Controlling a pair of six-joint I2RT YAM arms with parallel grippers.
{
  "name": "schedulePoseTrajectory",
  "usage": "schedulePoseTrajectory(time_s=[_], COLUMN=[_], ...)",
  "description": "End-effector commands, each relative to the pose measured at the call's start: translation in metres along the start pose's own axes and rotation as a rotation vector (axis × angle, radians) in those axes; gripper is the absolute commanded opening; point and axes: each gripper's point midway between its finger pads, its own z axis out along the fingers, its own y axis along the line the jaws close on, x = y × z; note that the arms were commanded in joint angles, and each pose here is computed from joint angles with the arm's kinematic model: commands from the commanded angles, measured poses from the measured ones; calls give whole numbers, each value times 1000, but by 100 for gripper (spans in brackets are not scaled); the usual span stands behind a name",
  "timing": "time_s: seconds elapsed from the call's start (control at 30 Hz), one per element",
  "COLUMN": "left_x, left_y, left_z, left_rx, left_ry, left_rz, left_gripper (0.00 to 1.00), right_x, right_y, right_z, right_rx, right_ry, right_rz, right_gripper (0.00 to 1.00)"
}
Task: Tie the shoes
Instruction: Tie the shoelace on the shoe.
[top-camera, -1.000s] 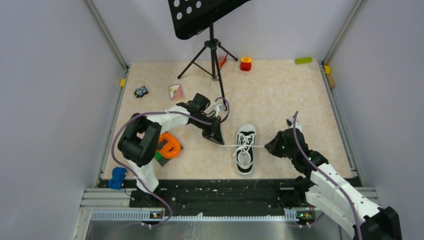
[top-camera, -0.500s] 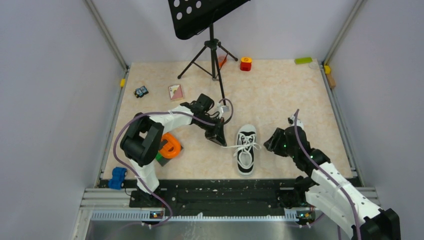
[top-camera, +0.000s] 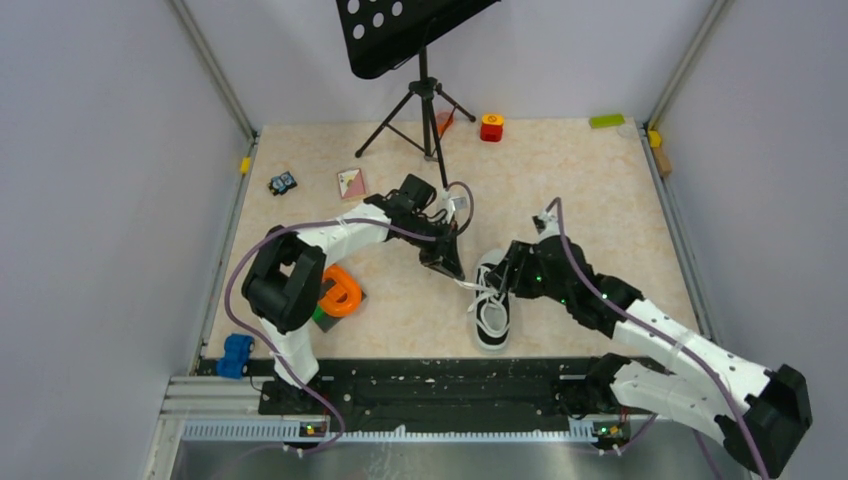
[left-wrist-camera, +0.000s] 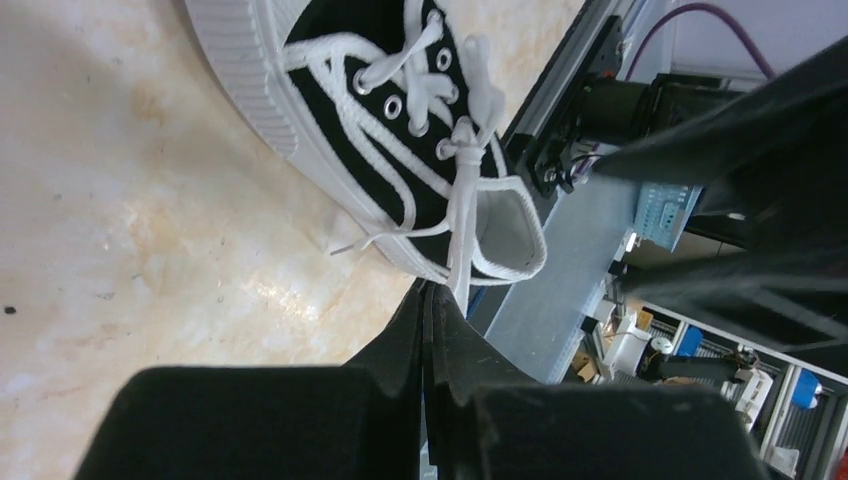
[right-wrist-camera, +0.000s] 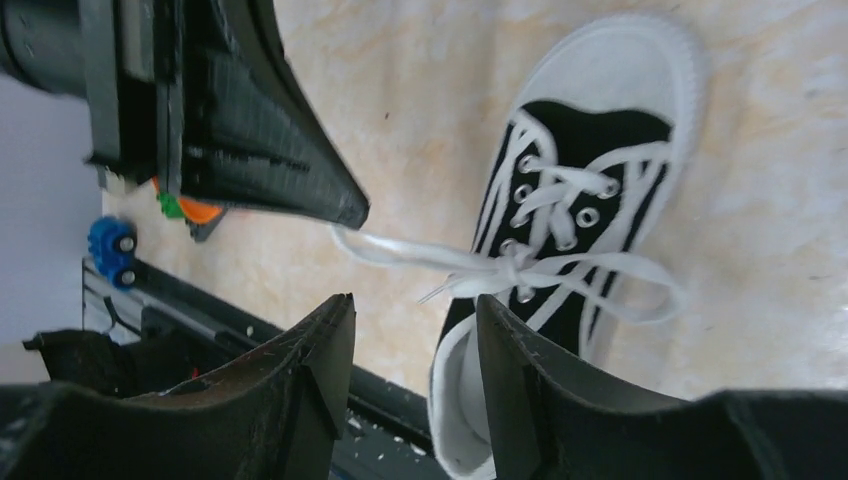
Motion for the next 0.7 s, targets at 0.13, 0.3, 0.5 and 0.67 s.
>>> schedulePoseTrajectory(time_s=[0.13, 0.3, 0.5, 0.67], left_x=[-38, -42, -47, -62], left_y=[-11, -7, 1, 4], left_z=[1, 5, 10, 13], left_rx=[61, 65, 58, 60], left_ry=[-58, -47, -51, -66], left_rz=[24, 19, 12, 18], left_gripper=[0, 0, 0, 0], right_x=[16, 24, 35, 41], right_y=[37, 24, 14, 9], right_z=[19, 22, 26, 33], right_rx=[-59, -20, 14, 41], right_ry=[-1, -10, 16, 30], right_rz=[132, 219, 250, 249], right_gripper=[49, 45, 39, 40])
